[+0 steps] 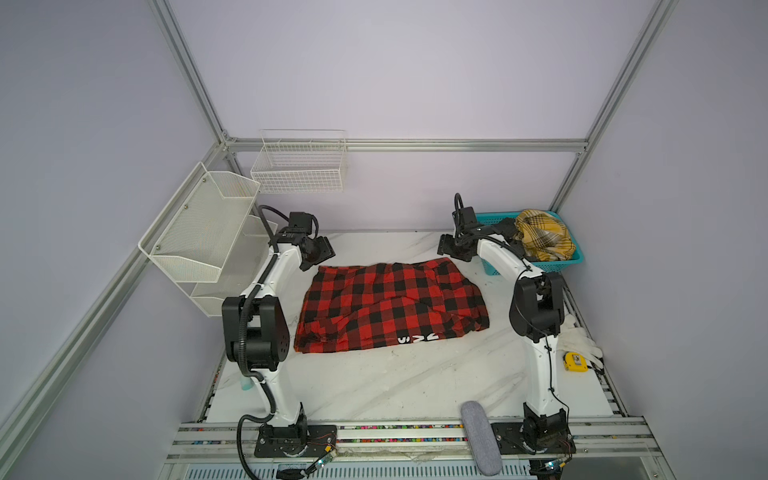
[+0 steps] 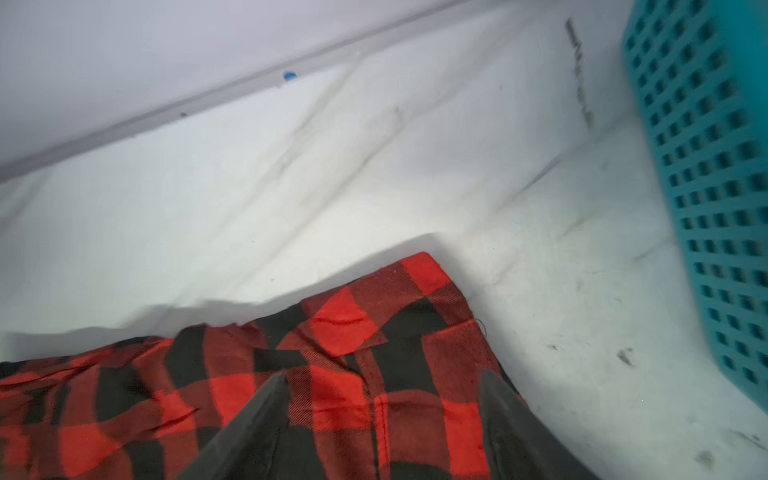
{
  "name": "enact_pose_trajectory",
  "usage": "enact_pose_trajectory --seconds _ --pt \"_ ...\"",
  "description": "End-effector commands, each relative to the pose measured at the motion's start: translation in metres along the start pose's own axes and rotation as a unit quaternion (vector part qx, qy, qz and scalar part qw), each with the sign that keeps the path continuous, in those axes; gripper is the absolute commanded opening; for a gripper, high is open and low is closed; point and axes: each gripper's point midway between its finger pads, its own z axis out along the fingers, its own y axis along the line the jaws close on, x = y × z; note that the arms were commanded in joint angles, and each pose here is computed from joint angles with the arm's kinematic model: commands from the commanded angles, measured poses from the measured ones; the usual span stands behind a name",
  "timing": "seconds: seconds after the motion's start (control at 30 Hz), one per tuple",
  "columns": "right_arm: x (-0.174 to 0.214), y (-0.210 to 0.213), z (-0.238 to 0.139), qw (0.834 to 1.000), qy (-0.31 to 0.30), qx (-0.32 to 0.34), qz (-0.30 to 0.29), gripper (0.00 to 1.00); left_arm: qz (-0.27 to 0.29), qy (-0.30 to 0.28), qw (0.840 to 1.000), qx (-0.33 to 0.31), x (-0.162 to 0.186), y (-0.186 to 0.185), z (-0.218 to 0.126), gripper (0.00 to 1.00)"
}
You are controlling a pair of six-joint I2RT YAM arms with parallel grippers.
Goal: Fold and stack the long sleeve shirts
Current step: 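Grasp the shirt's farther corners with both grippers and smooth it flat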
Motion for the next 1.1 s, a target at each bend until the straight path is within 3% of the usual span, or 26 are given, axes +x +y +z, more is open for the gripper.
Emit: enact_pose_trajectory --seconds 0.0,0.23,0.5,0.7,0.8,0.9,1.07 --pt "-0.002 -0.004 0.0 1.0 0.01 0.011 -0.025 0.74 0.036 -0.026 0.999 -0.006 -0.027 -0.006 0.007 0.74" --pt "0.011 -0.008 0.008 0.999 0.023 0.008 -0.029 0.72 0.054 -0.021 0.998 -0.036 -0.033 0.005 0.047 0.74" --pt "0.021 -0.013 0.012 0.999 0.033 0.014 -0.025 0.71 0.057 -0.02 0.998 -0.012 -0.046 -0.007 0.075 0.66" --pt "0.022 -0.017 0.016 0.999 0.033 0.021 -0.027 0.71 0.044 0.003 0.999 -0.017 -0.034 -0.001 0.094 0.48" --pt "0.018 -0.017 0.02 0.999 0.032 0.021 -0.018 0.71 0.042 0.015 0.999 -0.026 -0.026 0.005 0.099 0.29" --pt "0.01 -0.022 0.025 0.999 0.028 0.032 -0.01 0.71 0.035 0.019 0.999 -0.021 -0.024 0.004 0.097 0.01" --pt "0.011 -0.026 0.044 0.998 0.039 0.036 -0.014 0.72 0.007 -0.008 1.0 -0.004 -0.032 -0.004 0.066 0.0"
